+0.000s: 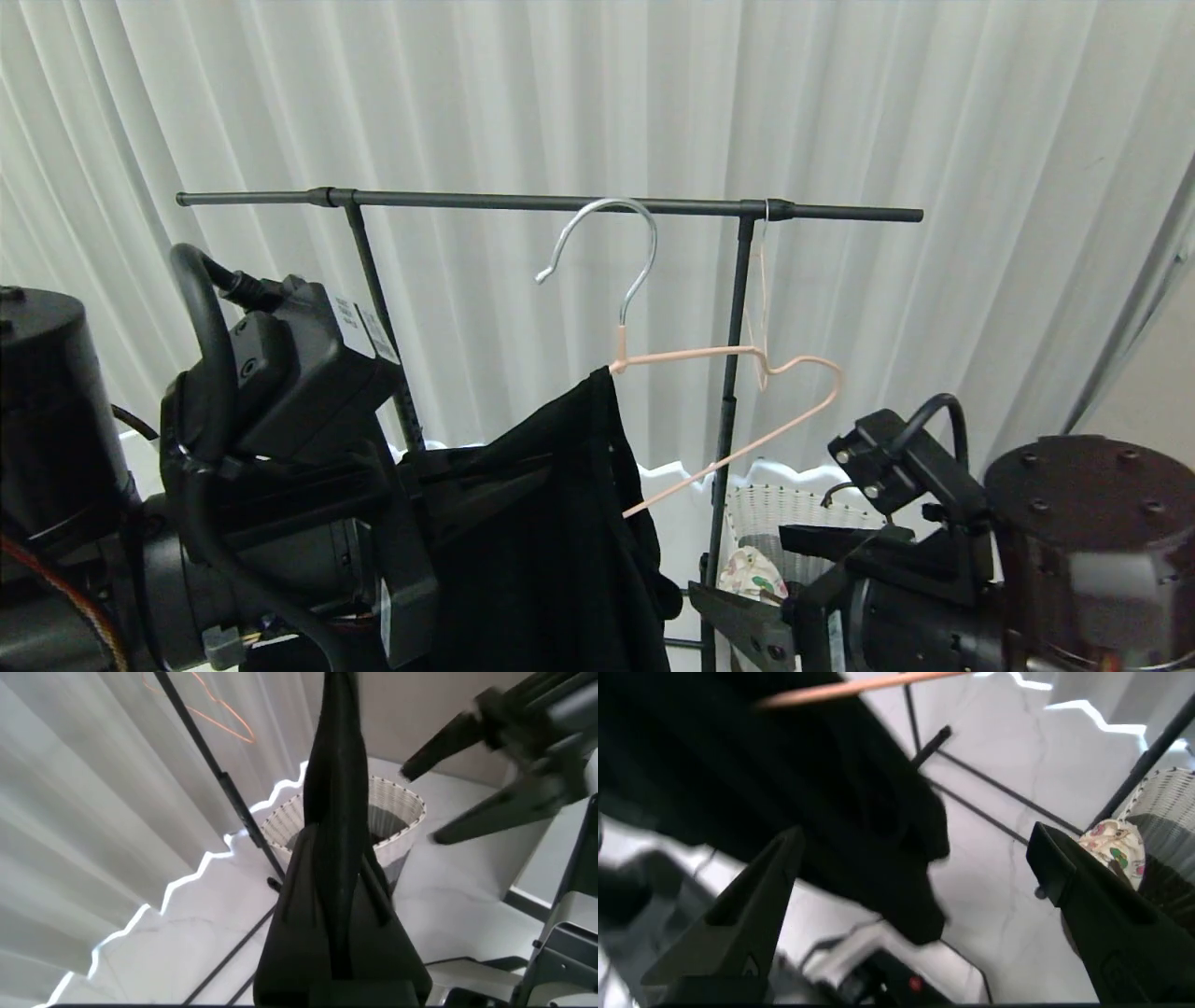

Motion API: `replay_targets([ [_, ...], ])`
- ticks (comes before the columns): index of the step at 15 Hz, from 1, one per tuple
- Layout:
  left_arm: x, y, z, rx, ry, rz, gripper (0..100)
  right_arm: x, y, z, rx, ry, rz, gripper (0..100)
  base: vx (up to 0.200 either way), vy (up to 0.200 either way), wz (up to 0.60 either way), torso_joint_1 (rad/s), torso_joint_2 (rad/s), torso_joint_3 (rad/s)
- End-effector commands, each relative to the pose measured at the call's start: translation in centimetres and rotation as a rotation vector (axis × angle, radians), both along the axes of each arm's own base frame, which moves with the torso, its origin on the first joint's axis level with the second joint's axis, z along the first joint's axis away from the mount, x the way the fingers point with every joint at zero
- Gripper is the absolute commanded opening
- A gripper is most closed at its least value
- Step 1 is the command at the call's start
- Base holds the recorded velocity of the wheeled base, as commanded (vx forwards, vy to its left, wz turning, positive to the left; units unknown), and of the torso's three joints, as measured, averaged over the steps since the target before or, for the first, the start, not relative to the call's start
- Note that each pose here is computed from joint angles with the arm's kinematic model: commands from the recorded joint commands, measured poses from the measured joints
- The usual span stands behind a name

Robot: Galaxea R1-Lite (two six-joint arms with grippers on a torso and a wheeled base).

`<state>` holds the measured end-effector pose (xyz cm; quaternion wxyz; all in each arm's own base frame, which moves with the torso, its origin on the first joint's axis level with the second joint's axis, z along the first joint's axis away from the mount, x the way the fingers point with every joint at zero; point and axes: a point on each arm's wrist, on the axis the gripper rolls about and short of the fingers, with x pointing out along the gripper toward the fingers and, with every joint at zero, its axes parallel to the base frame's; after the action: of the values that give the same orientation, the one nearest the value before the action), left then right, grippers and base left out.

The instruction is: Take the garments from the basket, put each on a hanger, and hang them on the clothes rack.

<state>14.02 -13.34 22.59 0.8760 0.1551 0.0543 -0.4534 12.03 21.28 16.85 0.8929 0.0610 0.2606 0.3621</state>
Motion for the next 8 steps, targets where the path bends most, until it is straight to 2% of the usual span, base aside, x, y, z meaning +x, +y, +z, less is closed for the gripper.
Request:
replay_targets([
  [1,0.0,0.0,0.1,-0.004,-0.005,0.0,0,1.0,1.8,-2.1,-0.055,0.029,-0.023,100,0.0,0.0,0.0,0.0,0.0,0.0],
  [4,-0.1,0.0,0.2,-0.007,-0.008,-0.001,0,1.7,2.7,-3.4,-0.082,0.011,-0.073,100,0.0,0.0,0.0,0.0,0.0,0.0],
  [8,-0.3,0.1,0.3,-0.011,-0.012,-0.006,0,1.9,2.9,-4.1,-0.111,0.01,-0.096,100,0.0,0.0,0.0,0.0,0.0,0.0],
])
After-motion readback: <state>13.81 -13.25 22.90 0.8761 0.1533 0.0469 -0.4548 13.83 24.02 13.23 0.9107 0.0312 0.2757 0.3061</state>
